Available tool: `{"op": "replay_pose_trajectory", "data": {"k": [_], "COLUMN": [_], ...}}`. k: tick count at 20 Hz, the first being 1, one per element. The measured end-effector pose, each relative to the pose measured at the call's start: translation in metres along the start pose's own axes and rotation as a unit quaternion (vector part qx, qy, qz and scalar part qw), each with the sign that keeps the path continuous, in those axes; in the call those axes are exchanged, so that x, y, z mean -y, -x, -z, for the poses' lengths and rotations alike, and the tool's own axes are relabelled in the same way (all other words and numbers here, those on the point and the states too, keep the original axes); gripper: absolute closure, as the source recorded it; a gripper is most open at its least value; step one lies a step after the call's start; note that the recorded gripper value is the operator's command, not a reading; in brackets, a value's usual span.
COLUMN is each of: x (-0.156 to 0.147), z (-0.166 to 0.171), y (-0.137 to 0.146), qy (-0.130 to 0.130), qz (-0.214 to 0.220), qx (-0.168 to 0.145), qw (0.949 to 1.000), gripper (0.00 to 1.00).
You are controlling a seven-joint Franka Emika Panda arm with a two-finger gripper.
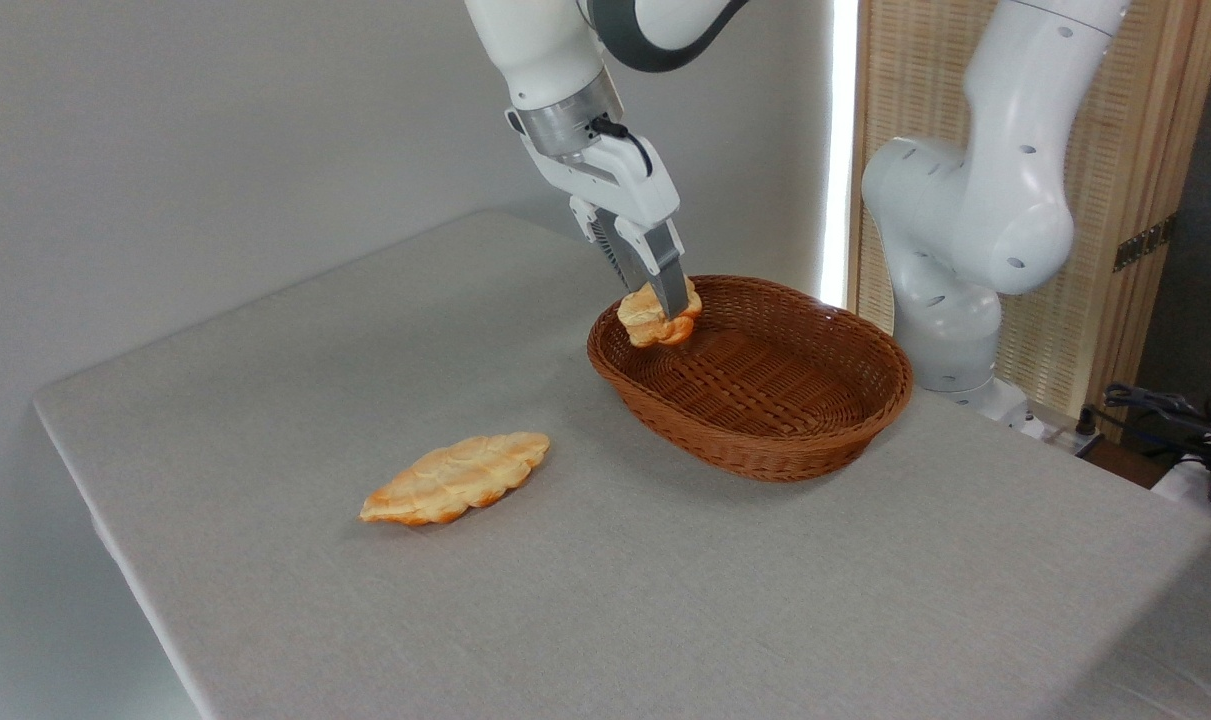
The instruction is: Put bread into the basket
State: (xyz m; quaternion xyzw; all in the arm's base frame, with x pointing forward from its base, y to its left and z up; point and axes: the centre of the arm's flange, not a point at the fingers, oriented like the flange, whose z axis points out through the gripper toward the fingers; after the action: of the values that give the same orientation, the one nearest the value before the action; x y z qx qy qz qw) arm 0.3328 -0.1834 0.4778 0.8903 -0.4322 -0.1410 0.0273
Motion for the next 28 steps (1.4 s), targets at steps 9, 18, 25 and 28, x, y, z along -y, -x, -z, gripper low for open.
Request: {"op": "replay_pose_trajectory", "data": {"k": [9,18,25,28], "x": [-0.004,0.001,0.08,0.12], "z": [-0.012,0.019,0.108,0.13], "y": [-0.011,-0.017,-0.003,-0.017], "qy": [0.007,-0.028,-0.055,-0.057], "qz": [-0.022,-0.024,0.032,0.048], "qx": [0.012,-0.034,-0.157,-0.171], "qw": [0.9997,0.9988,0.9855,0.9824], "gripper": [0.0,0.0,0.0,0.0]}}
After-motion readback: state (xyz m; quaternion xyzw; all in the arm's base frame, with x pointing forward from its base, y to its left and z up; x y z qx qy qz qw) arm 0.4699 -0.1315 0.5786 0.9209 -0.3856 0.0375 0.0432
